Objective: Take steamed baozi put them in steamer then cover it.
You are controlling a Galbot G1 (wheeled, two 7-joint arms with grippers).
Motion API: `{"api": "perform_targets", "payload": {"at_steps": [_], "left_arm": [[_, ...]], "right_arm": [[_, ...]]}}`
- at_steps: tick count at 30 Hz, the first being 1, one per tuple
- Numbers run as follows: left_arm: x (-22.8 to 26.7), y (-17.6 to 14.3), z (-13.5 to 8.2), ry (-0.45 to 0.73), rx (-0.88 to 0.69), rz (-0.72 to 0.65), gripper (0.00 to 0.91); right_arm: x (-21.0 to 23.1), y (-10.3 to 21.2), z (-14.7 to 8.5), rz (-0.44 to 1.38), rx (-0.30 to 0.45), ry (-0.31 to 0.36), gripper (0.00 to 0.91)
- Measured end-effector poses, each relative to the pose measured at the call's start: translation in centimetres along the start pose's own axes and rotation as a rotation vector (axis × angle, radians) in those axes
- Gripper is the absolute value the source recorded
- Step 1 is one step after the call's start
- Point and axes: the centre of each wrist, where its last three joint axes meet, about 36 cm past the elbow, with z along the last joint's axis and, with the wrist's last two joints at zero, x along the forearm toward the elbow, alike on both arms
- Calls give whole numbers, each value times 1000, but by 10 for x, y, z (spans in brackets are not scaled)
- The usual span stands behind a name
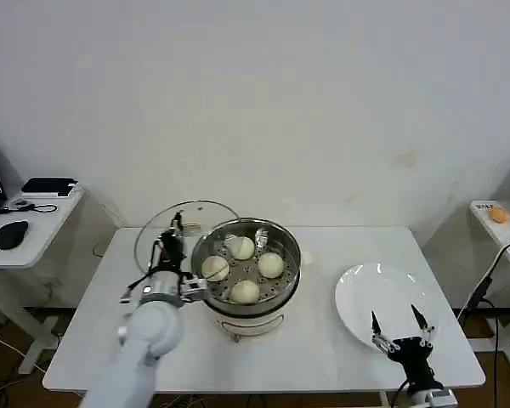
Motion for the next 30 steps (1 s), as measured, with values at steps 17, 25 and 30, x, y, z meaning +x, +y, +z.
{"api": "perform_targets", "payload": {"at_steps": [17,25,30], "left_arm": [[18,-19,-86,-53,8,36,0],[24,-24,-100,-65,-12,39,0],[27,-30,-105,-70,-25,52,0]], "right_arm": [[-3,9,5,-24,4,11,907],[-4,14,7,-34,0,15,907],[-5,14,7,-38,0,14,907]]}}
